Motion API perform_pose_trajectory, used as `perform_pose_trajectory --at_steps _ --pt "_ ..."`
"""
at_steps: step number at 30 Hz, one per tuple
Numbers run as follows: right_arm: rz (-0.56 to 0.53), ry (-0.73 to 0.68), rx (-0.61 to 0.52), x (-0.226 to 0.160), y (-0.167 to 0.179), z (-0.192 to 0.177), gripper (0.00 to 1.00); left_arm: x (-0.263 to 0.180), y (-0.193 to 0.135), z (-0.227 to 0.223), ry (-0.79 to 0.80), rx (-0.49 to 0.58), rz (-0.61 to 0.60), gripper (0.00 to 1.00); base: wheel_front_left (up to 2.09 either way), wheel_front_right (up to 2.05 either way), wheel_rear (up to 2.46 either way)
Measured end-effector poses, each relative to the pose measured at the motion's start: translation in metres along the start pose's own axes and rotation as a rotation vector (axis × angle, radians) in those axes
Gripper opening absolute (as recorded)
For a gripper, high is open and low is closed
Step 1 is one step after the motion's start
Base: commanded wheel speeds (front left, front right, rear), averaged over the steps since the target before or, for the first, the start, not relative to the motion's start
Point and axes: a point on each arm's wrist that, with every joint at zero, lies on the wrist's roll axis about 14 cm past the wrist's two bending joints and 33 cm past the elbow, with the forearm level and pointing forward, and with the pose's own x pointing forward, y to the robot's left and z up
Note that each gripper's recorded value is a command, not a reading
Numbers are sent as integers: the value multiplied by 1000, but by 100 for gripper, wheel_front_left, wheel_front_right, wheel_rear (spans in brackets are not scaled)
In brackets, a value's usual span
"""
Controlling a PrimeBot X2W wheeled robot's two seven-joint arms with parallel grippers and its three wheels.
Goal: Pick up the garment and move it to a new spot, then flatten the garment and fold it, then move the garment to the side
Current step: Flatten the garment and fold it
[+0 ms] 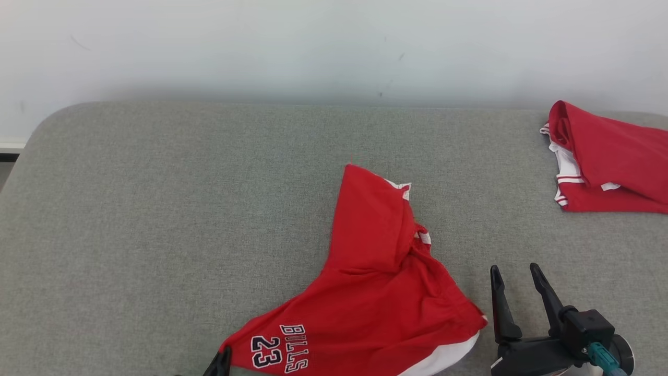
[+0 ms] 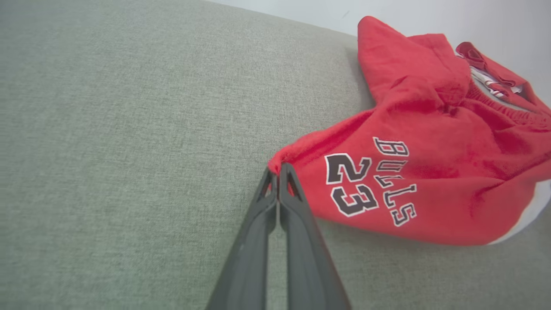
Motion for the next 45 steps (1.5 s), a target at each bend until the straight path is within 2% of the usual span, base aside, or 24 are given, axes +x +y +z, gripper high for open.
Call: perform_pose_trajectory --at_steps 4,13,19,20,21,22,31,38,41,45 --pt "-6 0 -1 -3 -2 1 100 -1 5 1 -11 1 22 0 0 0 0" --pt "-22 -5 -2 -10 -7 3 100 -4 29 32 -120 32 103 0 0 0 0" --pt "-18 -1 1 -13 -5 1 100 -9 28 22 -102 43 107 0 0 0 0" --pt "-16 -1 2 -13 -4 2 100 -9 27 24 -109 46 106 20 0 0 0" --pt "-15 -3 3 -13 -4 2 100 -9 25 27 -122 50 107 83 0 0 0" --pt "-15 -4 4 -14 -3 2 100 -8 24 31 -139 49 110 100 0 0 0" --pt "25 -3 3 -17 10 2 100 -14 27 76 -305 75 149 100 0 0 0" --pt "158 75 14 -25 50 -21 100 -25 33 80 -342 92 185 100 0 0 0" --pt "203 109 25 -28 60 -30 100 -28 35 77 -338 132 192 100 0 0 0" --pt "261 161 37 -28 74 -38 100 -32 37 71 -330 115 203 100 0 0 0"
